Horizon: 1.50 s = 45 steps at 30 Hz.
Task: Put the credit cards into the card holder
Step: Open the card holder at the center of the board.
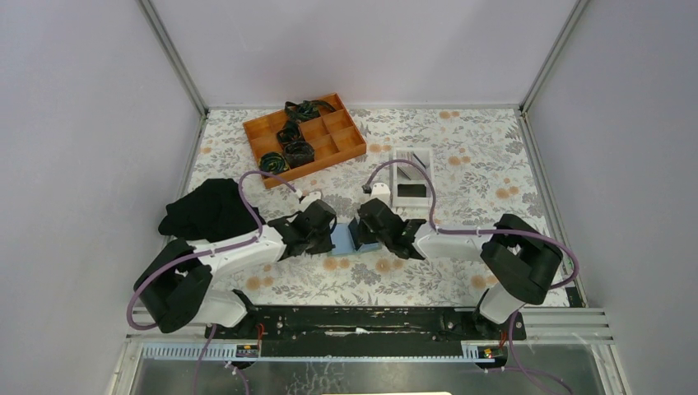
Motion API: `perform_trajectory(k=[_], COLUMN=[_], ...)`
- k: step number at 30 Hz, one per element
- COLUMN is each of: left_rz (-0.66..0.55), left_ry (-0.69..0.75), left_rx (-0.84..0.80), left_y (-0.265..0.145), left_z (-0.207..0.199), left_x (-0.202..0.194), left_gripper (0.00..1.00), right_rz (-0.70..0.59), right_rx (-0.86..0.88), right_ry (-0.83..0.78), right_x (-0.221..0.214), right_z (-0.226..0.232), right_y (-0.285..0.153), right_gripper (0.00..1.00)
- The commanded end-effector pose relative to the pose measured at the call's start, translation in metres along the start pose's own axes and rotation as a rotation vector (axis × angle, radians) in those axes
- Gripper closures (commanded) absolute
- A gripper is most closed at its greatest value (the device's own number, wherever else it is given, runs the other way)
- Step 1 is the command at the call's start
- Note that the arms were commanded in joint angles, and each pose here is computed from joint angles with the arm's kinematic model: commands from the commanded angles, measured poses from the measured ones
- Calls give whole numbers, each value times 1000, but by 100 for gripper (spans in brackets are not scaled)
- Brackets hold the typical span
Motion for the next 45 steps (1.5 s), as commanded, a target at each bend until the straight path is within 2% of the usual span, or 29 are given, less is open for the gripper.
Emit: perform_trajectory(k=[1, 15, 25, 45], left_rz=[-21, 2, -70, -2], left_ry=[7, -3, 9, -4], left_rx=[14, 49, 51, 69], left_y=[8, 20, 2, 16], left_z=[1, 10, -6, -4], left_x=[1, -7, 14, 2], left_gripper=[100, 100, 100, 100], right_rz=[-6, -35, -49, -54], right_rx=[40, 116, 132, 169], right_ry=[98, 207, 229, 315], right_x=[4, 18, 20, 6], right_z=[-9, -17, -19, -28], right_y=[-6, -14, -13, -5], right_gripper=[100, 100, 100, 100])
Point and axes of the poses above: each gripper's point midway between its finger pads, its own y axis out along the fingers, its own z axis along the line the jaws close on, x = y × z, the point moved 7 cm from there along -y, back along the fingers, and after that the axes turned 12 degrees about -y, right-handed, at the moved point
